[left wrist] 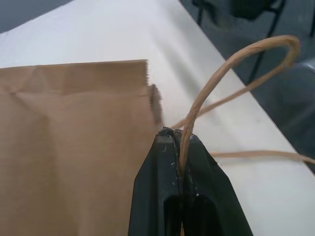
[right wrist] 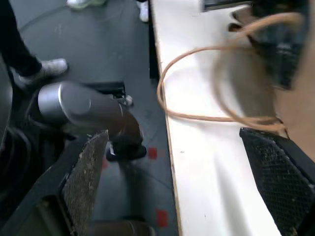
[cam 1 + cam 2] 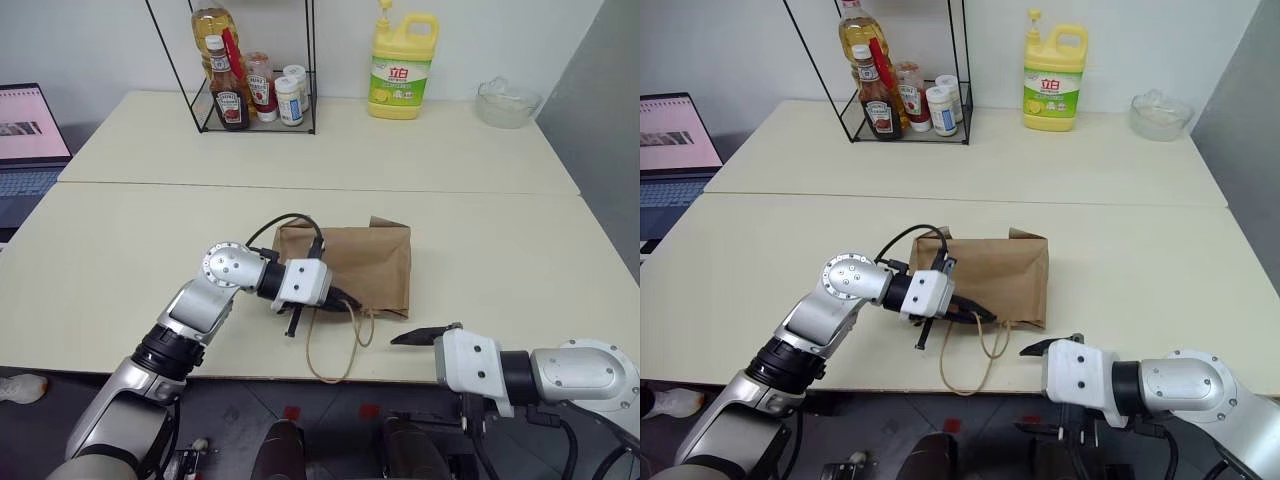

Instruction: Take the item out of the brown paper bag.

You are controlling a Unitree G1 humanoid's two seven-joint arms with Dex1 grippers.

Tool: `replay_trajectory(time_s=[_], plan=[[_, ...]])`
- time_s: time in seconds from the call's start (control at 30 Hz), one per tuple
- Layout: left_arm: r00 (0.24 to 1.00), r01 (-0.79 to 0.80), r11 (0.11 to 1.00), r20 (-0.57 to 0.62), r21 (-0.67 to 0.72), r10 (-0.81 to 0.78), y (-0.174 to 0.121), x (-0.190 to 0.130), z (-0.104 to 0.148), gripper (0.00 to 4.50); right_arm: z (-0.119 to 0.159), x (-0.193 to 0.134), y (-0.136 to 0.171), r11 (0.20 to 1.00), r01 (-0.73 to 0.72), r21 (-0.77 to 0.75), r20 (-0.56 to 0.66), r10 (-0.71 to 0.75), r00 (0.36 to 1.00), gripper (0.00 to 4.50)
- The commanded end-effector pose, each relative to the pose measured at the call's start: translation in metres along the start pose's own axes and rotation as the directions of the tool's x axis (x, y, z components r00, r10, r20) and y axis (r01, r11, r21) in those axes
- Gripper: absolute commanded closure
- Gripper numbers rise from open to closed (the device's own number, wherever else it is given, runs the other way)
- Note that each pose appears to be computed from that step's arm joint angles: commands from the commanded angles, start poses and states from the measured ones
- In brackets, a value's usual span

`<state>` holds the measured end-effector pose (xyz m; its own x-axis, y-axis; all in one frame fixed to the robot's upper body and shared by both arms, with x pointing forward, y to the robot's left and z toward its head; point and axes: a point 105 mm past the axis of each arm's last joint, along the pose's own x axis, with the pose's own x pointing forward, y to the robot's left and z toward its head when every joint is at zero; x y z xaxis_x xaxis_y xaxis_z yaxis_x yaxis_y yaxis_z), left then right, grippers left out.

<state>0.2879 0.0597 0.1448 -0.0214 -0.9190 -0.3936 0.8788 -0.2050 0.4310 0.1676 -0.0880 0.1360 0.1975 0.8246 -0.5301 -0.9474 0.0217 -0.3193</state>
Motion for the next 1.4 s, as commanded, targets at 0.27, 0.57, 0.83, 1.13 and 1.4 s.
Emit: replay_trajectory(time_s=[0.27, 0.57, 0.83, 1.13, 1.4], plan=[[0.999, -0.028, 0.999, 0.024, -0.026, 0.029, 0.008, -0.008, 0.01, 4.48, 0.005, 0.025, -0.005, 0.914, 0.003, -0.405, 0.032, 0.011, 0.999, 0.0], [0.998, -0.041, 0.995, 0.039, -0.087, 0.044, 0.002, -0.016, 0.015, 4.48, -0.014, 0.063, -0.027, 0.796, 0.048, -0.603, -0.016, -0.073, 0.997, 0.0], [0.997, -0.05, 0.994, 0.058, -0.097, 0.056, 0.009, -0.009, 0.016, 4.5, -0.016, 0.076, -0.048, 0.78, 0.143, -0.609, -0.014, -0.19, 0.982, 0.18], [0.995, -0.053, 0.994, 0.075, -0.093, 0.06, 0.01, -0.005, 0.018, 4.5, -0.022, 0.077, -0.043, 0.816, 0.163, -0.554, -0.034, -0.218, 0.975, 2.94], [0.996, -0.044, 0.996, 0.069, -0.079, 0.05, 0.009, -0.006, 0.017, 4.5, -0.012, 0.075, -0.038, 0.85, 0.179, -0.495, 0.01, -0.2, 0.98, 4.47]])
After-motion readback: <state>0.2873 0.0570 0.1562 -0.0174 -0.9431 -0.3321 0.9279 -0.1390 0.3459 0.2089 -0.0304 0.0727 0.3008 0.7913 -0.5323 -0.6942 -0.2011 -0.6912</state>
